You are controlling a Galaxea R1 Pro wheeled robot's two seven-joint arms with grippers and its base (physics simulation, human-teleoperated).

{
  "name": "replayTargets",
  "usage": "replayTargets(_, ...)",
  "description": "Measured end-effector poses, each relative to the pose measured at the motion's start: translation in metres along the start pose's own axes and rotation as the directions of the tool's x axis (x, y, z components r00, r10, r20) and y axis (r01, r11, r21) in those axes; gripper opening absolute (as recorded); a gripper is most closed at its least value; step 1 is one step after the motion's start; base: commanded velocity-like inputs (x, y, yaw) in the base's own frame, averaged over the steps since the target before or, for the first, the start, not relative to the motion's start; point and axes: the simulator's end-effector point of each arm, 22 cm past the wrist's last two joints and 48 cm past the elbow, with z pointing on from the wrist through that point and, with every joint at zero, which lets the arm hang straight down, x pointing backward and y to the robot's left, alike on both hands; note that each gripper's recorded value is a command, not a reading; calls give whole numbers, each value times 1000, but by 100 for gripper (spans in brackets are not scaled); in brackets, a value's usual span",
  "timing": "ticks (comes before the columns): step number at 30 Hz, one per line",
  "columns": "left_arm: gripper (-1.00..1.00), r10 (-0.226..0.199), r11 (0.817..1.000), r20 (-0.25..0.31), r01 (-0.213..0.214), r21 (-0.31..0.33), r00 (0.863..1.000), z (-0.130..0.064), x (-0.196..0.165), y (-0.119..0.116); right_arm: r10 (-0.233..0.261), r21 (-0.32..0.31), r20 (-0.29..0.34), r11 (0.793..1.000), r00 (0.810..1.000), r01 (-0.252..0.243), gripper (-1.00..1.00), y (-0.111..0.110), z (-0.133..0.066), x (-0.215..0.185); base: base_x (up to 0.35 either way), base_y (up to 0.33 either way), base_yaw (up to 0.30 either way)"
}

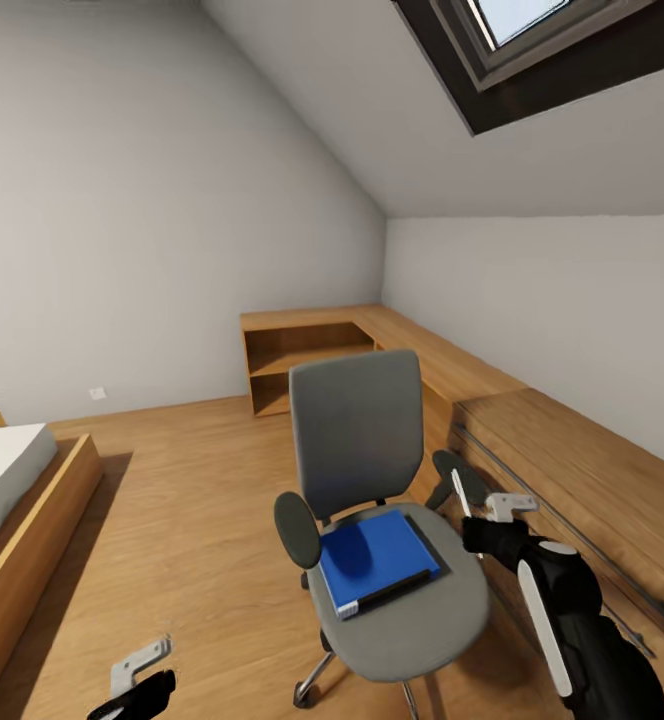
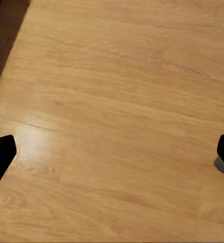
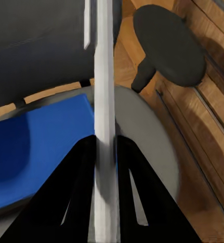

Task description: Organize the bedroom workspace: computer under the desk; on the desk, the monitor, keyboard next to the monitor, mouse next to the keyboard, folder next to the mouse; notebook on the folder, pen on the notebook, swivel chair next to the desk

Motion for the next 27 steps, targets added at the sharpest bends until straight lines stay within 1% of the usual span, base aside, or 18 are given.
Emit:
replayTargets(1,100,12,1000,1,-12,-22,1000,3,11,8,19,10,-8,1000,1000,-19,-100,-6,-2,1,0,0,0)
replayTargets(4,100,43,997,-16,-44,-59,999,4,38,23,46,20,-18,999,999,-46,-100,-12,-6,0,0,0,0)
replayTargets(5,100,64,996,-3,-64,-66,998,4,49,26,54,22,-21,998,998,-54,-100,-14,-7,-1,0,0,0)
replayTargets(6,100,79,995,49,-76,-60,996,2,48,23,59,22,-23,998,998,-58,-100,-14,-8,-2,0,0,0)
replayTargets(8,100,85,995,69,-80,-60,994,-1,48,24,60,22,-22,998,998,-60,-100,-14,-10,-5,0,0,0)
replayTargets(9,100,97,994,80,-92,-64,992,-2,56,27,61,21,-22,998,998,-60,-100,-14,-11,-6,0,0,0)
replayTargets(12,100,105,993,82,-99,-67,991,-6,57,30,60,20,-22,998,998,-59,-100,-12,-14,-10,0,0,0)
replayTargets(16,100,105,993,83,-99,-69,991,-12,54,30,60,12,-20,998,998,-60,-100,-7,-17,-17,0,0,0)
replayTargets(17,100,103,993,81,-97,-69,991,-13,55,29,75,-6,-18,997,997,-75,-100,4,-17,-18,0,0,0)
replayTargets(20,100,97,994,76,-92,-63,992,-19,55,23,92,-24,-16,995,996,-93,-100,18,-19,-22,0,0,0)
replayTargets(25,100,95,994,48,-92,-53,994,-29,66,14,95,-24,22,995,995,-95,-100,19,-24,-37,-7,5,-14)
replayTargets(26,100,95,994,46,-93,-52,994,-30,66,14,95,-24,24,995,995,-95,-100,19,-24,-39,-116,208,-221)
replayTargets(27,100,100,994,32,-98,-56,995,-31,70,17,96,-24,27,995,995,-95,-100,19,-25,-41,-128,231,-238)
